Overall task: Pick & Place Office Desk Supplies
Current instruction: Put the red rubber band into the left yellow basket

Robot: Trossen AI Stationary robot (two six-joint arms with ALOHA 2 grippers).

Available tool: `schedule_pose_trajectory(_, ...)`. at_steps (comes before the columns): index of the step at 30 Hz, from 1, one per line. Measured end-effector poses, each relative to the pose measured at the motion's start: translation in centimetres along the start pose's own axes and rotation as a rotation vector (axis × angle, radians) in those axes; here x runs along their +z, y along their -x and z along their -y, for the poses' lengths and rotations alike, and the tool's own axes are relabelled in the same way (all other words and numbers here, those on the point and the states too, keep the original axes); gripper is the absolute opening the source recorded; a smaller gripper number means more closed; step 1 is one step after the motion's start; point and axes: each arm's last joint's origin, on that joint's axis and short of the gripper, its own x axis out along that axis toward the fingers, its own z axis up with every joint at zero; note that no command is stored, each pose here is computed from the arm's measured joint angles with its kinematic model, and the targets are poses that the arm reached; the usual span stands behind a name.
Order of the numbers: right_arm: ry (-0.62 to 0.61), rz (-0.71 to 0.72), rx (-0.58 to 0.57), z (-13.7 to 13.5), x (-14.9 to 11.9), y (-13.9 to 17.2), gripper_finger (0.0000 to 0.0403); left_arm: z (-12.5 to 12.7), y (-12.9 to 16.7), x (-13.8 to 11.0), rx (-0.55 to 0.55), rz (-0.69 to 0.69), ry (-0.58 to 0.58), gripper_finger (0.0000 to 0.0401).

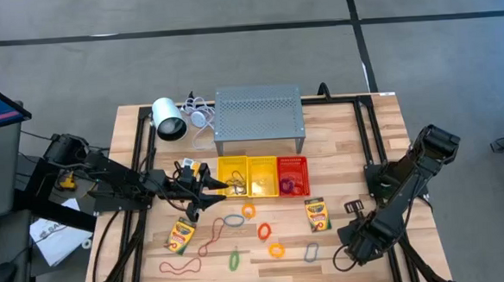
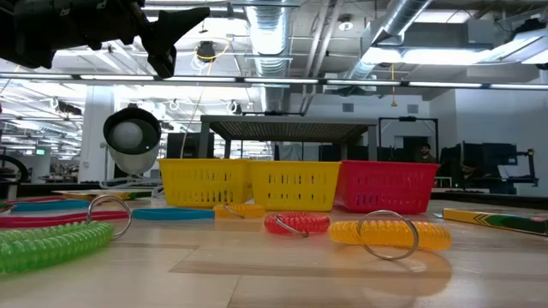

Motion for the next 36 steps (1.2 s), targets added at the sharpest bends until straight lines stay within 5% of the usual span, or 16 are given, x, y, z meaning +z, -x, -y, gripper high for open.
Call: schedule_pose_trajectory(36, 0.019, 0.283, -0.302, 0.2, 1.7, 13.8, 0.0, 0.4, 0.1, -0.2, -0.02, -0.013, 0.03, 0.0176)
